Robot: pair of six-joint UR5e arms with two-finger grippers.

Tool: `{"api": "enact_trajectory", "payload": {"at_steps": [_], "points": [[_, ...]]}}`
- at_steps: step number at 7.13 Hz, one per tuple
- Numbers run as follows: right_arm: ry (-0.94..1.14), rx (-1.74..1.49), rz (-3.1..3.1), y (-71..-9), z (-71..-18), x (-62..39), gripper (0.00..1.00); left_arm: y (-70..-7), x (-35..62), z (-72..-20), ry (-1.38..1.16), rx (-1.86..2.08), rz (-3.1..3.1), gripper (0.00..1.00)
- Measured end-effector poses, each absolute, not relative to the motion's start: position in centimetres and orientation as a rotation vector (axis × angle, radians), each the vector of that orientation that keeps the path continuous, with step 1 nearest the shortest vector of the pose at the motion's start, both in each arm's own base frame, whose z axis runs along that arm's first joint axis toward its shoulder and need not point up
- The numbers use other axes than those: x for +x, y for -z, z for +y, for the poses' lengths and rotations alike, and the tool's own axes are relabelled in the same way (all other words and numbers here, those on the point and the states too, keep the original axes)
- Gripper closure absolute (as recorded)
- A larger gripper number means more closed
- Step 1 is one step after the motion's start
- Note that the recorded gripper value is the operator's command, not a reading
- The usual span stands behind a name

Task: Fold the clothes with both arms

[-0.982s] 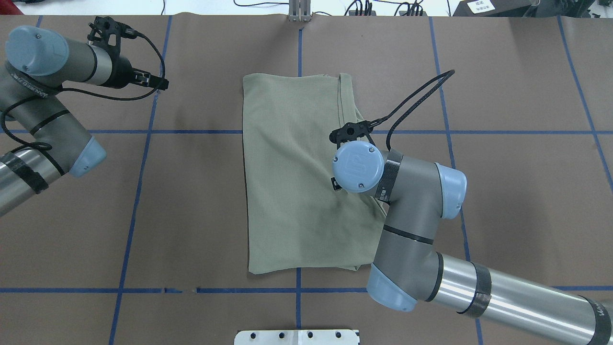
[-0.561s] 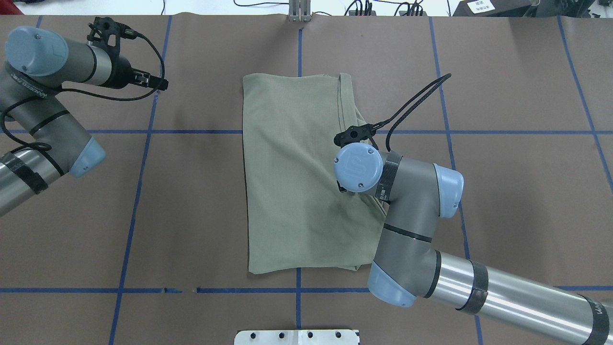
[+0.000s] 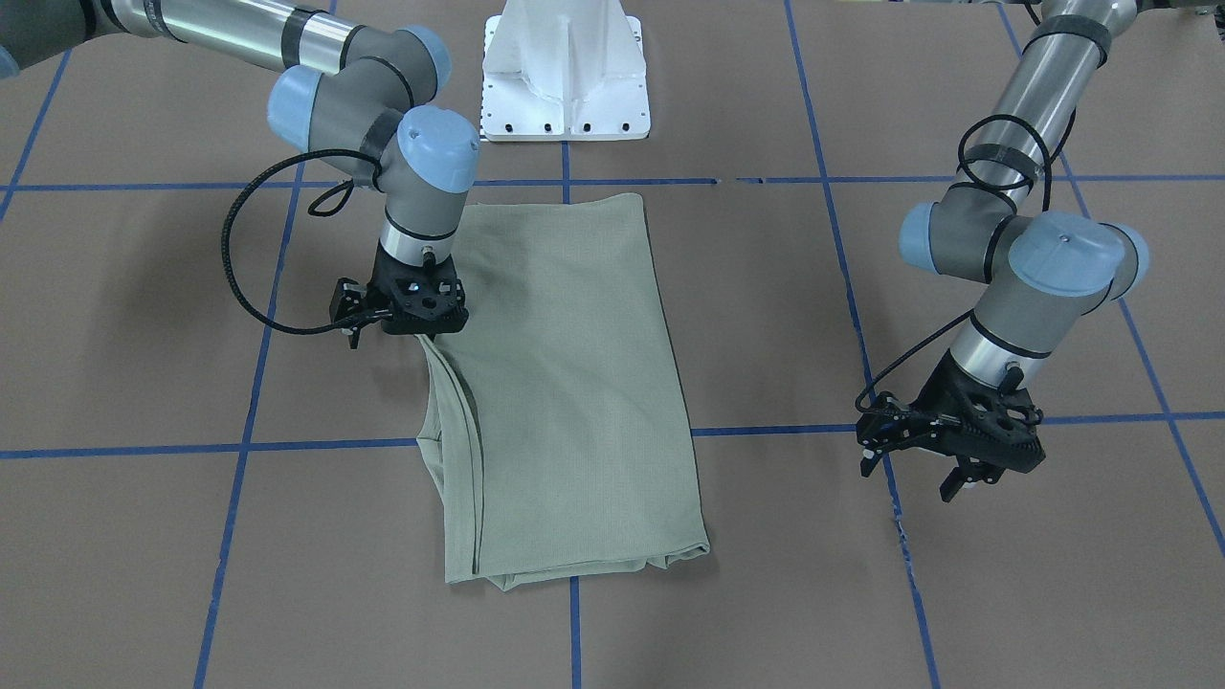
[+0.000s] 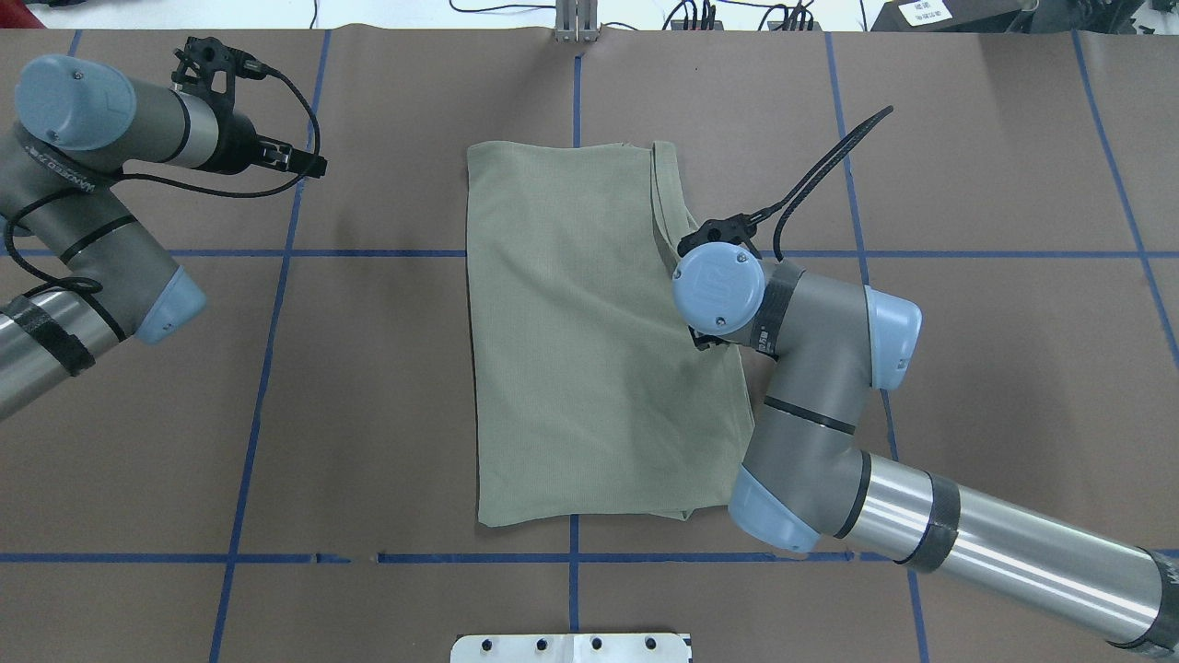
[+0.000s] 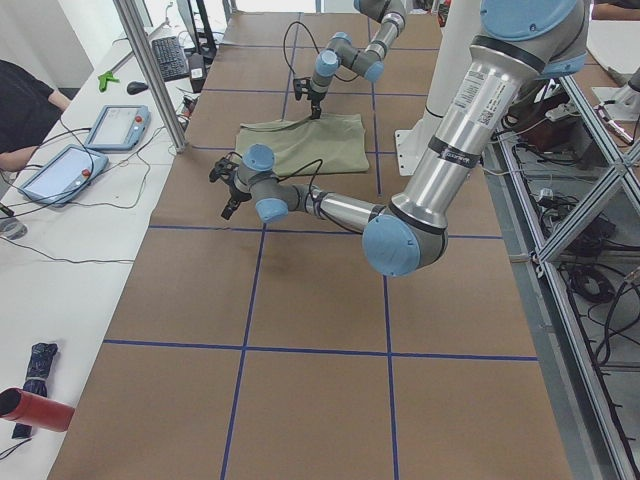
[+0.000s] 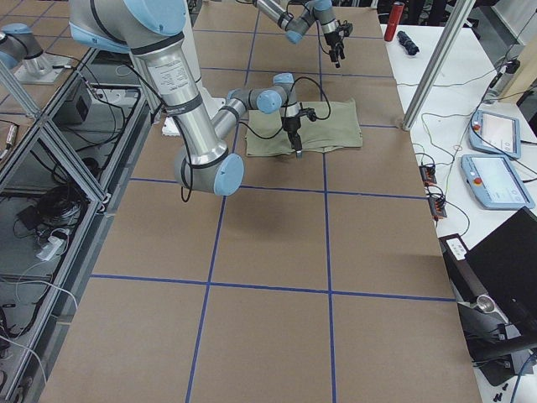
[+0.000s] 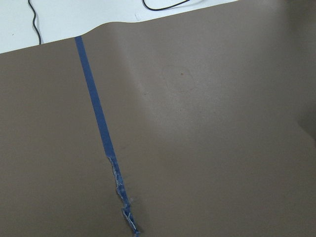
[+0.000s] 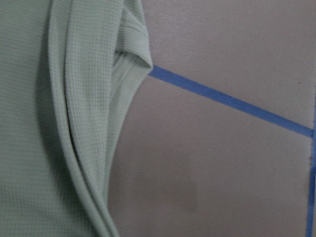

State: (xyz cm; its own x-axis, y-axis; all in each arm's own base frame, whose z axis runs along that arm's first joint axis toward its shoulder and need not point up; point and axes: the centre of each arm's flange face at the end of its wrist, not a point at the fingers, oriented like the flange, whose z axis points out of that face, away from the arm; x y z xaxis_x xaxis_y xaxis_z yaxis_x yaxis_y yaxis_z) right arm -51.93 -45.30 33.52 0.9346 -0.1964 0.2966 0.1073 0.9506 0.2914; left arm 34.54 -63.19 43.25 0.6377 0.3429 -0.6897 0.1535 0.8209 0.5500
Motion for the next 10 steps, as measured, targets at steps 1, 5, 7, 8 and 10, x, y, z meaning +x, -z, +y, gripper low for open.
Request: {"api": "enact_trajectory", "payload": {"at_steps": [1,5,7,8,10], "points": [[0.157,0.263,-0.299,-35.5,-45.9,-50.6,0.00,-43.2,34.6,-63.1,-0.118,0.618,0.888,0.00],[0.108,0.284,-0.393,-33.0,-49.5,-48.0,0.00,-42.9,34.6,-63.1,-0.118,0.621,0.892,0.00],[0.089,0.324,-0.482,-26.8,-51.8,-49.5,0.00,-42.6,34.6,-63.0,-0.120,0.627,0.896,0.00],[0.080,0.335,-0.506,-24.9,-52.7,-50.5,0.00,-42.2,34.6,-63.0,-0.122,0.632,0.900,0.00],[0.068,0.351,-0.537,-25.2,-54.2,-52.4,0.00,-41.2,34.5,-62.8,-0.127,0.651,0.913,0.00]]}}
